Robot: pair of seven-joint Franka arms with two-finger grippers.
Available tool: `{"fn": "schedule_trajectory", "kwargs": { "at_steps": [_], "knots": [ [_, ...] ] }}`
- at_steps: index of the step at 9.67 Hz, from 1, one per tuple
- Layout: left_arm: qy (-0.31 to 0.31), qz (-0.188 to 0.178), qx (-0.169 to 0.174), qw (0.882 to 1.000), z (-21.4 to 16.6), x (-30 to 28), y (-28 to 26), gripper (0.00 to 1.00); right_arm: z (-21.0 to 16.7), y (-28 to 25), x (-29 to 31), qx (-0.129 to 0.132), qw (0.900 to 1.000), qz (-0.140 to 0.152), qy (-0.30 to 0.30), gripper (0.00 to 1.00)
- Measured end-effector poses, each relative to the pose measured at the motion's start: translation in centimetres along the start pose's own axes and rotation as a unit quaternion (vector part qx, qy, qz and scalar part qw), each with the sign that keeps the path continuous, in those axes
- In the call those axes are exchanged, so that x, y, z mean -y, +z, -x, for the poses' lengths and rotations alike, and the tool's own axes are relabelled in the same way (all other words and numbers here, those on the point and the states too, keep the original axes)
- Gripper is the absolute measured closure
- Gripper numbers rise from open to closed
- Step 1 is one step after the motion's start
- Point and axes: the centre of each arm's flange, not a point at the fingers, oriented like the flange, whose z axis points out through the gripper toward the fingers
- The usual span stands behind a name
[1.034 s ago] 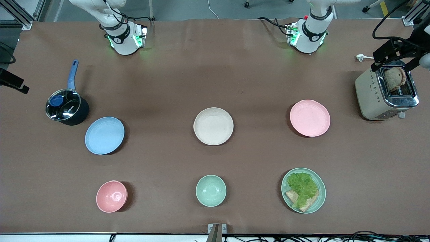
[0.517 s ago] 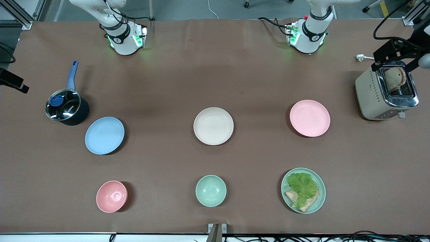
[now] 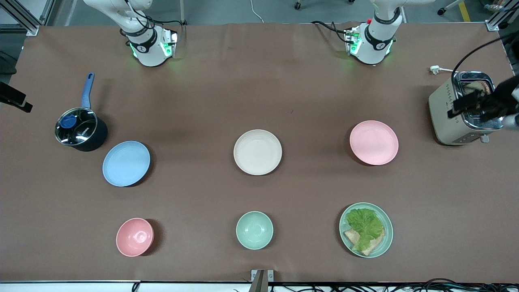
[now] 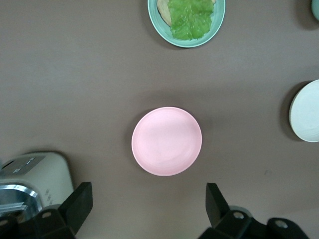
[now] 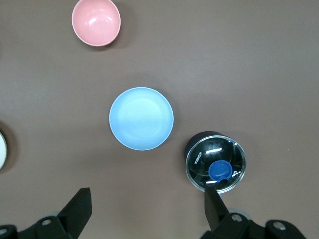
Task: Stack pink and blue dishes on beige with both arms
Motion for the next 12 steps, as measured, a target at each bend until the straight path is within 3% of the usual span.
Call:
{"fn": "schedule_trajectory", "kwargs": {
  "at_steps": [1,3,5,7,9,10,11,12],
  "knots": [
    [0.01,0.022,0.004,1.0,-0.3,1.4,4.7,0.0,-1.2,2.6,-2.7,0.005,1.0,-0.005,0.0,0.0],
    [0.03,0.05,0.026,0.998,0.0,3.1,13.9,0.0,-3.4,10.4,-9.3,0.005,0.999,-0.049,0.001,0.0],
    [0.027,0.044,0.038,0.998,0.1,4.9,21.2,0.0,-4.9,19.6,-12.9,-0.001,0.994,-0.105,0.007,0.0],
    [0.013,0.031,0.047,0.998,0.8,6.4,26.5,0.03,-5.9,27.1,-12.6,-0.001,0.989,-0.147,0.01,0.0],
    [0.004,0.032,0.077,0.997,1.7,7.3,30.8,0.14,-6.0,33.0,-11.6,-0.002,0.981,-0.191,-0.015,0.0],
    [0.0,0.031,0.086,0.996,2.0,7.7,32.2,0.24,-5.6,35.7,-11.4,0.0,0.979,-0.203,-0.027,0.0],
    [-0.003,0.029,0.091,0.995,2.2,8.1,33.4,0.29,-5.1,38.0,-11.6,0.001,0.979,-0.202,-0.039,0.0],
    [-0.006,0.029,0.094,0.995,2.5,8.4,34.2,0.44,-4.6,39.9,-11.9,0.003,0.979,-0.197,-0.046,0.01]
  ]
}}
